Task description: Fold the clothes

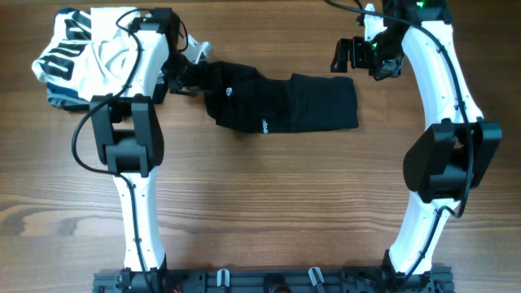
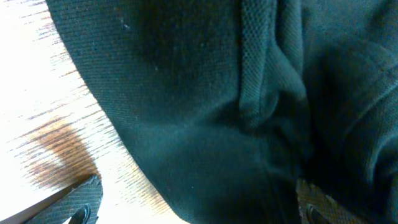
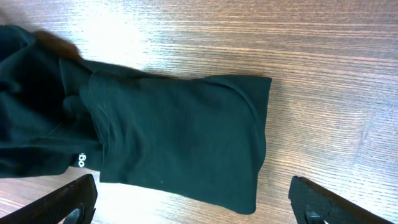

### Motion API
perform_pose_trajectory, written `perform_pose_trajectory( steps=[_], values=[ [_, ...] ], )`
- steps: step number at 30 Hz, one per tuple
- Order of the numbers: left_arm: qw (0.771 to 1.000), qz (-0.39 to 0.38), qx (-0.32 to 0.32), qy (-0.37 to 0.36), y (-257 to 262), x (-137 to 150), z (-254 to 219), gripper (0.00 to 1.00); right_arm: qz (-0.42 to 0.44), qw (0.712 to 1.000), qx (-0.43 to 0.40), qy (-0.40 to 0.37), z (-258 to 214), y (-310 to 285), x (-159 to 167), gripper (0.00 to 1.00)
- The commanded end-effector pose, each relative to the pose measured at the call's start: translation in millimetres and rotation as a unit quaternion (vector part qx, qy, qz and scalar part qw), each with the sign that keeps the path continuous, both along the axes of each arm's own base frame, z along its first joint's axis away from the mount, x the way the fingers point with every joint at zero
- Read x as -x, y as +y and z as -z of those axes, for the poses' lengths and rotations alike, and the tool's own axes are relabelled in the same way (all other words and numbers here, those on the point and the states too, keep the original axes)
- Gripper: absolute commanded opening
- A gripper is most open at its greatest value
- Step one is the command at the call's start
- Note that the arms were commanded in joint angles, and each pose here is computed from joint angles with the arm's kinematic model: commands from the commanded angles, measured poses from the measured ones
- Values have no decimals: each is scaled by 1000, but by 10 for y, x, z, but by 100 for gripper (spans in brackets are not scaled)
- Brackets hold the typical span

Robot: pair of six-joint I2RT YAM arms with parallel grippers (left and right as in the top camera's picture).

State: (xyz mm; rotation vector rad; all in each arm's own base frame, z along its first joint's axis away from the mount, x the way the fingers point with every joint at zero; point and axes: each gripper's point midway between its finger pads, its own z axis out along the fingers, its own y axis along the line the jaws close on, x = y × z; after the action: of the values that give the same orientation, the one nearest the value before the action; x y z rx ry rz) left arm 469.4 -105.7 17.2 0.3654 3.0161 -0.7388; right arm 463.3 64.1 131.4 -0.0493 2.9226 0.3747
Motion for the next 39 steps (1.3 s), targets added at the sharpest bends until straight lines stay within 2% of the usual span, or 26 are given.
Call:
perform_pose_trajectory(
  steps=[1, 4, 10, 11, 12, 16, 17, 20, 22, 23, 24, 26, 27, 33, 39],
  values=[
    [999, -17, 0, 47, -33, 202, 503, 99, -6, 1000, 8, -18, -103, -11, -30, 100],
    [998, -38, -6, 46, -79, 213, 694, 82, -6, 1000, 7, -24, -110, -10, -63, 100],
    [986, -53, -148, 61, -30, 452, 1081, 79, -6, 999, 6, -35, -123, -7, -111, 100],
    [982, -59, -170, 61, -20, 467, 1096, 73, -6, 999, 7, -35, -123, -7, -111, 100],
    [978, -68, -187, 60, -6, 470, 1103, 65, -6, 999, 7, -34, -122, -7, -109, 100],
    [972, -96, -200, 76, 31, 513, 1102, 12, -6, 1000, 7, -30, -116, -4, -88, 100],
    [971, -100, -201, 81, 55, 527, 1096, 4, -6, 1000, 7, -29, -112, -3, -84, 100],
    [968, -112, -203, 93, 165, 558, 1012, 4, -3, 1000, 1, -23, -97, 19, -63, 98],
    [968, -122, -198, 90, 230, 529, 839, 4, 2, 1000, -14, -14, -82, 66, -35, 76],
    [969, -127, -193, 84, 250, 499, 730, 4, 0, 1000, -23, -9, -68, 96, -21, 68],
    [971, -134, -182, 72, 260, 451, 549, 4, -3, 999, -37, -1, -47, 143, 6, 50],
    [974, -143, -169, 44, 267, 373, 233, 4, -7, 998, -58, 15, 27, 222, 70, 23],
    [975, -146, -164, 26, 266, 339, 51, 4, -7, 997, -70, 24, 75, 257, 106, 4],
    [976, -159, -141, -52, 254, 240, -675, 4, -30, 987, -143, 59, 396, 521, 301, 4],
    [974, -162, -132, -84, 242, 269, -1021, 4, -7, 986, -156, 62, 863, 590, 354, 4]
  ],
)
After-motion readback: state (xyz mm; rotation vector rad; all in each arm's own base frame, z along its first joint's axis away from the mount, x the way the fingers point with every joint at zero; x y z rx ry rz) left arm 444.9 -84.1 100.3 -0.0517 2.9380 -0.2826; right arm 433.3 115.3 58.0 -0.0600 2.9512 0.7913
